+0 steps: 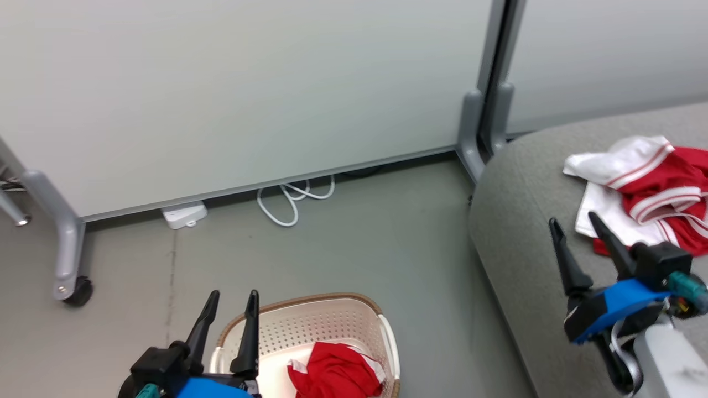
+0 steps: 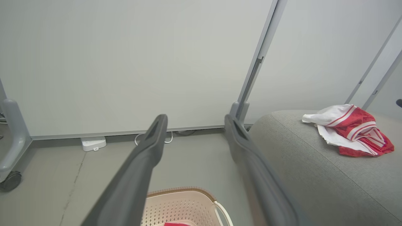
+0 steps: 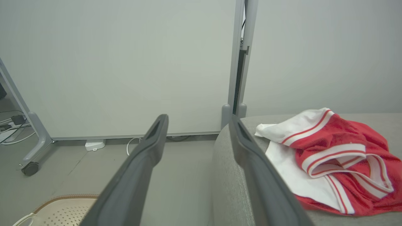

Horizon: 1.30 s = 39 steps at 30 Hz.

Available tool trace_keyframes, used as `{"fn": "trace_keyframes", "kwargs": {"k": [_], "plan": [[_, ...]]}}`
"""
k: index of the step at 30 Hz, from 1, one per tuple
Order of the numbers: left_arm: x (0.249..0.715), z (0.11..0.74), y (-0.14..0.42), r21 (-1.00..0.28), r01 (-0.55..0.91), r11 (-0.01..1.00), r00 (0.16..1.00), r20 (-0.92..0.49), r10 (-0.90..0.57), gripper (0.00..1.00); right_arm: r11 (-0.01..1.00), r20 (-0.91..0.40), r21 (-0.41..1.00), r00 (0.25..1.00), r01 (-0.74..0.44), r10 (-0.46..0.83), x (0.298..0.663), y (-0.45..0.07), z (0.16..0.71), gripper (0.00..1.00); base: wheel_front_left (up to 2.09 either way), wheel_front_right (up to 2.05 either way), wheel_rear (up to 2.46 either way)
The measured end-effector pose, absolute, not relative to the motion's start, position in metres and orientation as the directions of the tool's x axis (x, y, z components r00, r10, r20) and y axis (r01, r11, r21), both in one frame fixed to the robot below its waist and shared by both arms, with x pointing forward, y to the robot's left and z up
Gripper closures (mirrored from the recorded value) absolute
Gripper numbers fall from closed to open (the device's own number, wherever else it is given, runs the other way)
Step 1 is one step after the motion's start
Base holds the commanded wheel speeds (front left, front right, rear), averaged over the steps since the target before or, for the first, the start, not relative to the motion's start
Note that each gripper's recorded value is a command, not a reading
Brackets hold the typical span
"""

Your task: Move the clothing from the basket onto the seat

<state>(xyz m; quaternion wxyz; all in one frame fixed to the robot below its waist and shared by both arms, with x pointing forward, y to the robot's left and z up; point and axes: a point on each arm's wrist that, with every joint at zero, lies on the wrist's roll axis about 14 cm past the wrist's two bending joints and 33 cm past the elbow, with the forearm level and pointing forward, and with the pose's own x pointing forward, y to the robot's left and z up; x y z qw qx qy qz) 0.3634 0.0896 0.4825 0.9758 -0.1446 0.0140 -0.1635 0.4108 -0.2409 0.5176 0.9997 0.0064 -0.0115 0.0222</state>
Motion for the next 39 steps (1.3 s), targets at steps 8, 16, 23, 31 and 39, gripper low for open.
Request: {"fn": "trace_keyframes", "kwargs": {"k": [8,16,23,31,39], "plan": [[0.345,0.485,0.144,-0.272,0.16,0.949,0.987,0.03,-0.158,0.0,0.986,0.05,0.081,0.989,-0.145,0.141,0.391,-0.178,0.518,0.0,0.0,0.0,0.0],[0.341,0.484,0.157,-0.26,0.12,0.958,0.993,0.025,-0.117,0.0,0.985,0.045,0.089,0.988,-0.149,0.146,0.382,-0.166,0.522,0.0,0.0,0.0,0.0],[0.342,0.481,0.155,-0.264,0.119,0.957,0.993,0.017,-0.118,0.0,0.986,0.046,0.088,0.989,-0.141,0.138,0.381,-0.166,0.525,0.0,0.0,0.0,0.0],[0.347,0.458,0.141,-0.271,0.143,0.952,0.985,-0.058,-0.164,0.0,0.985,0.036,0.089,0.989,-0.149,0.146,0.388,-0.163,0.525,0.0,0.0,0.0,0.0],[0.418,0.415,0.101,-0.221,0.296,0.929,0.921,-0.192,-0.339,0.0,0.977,0.116,0.062,0.973,-0.206,0.198,0.453,-0.148,0.546,0.0,0.0,0.0,0.0]]}}
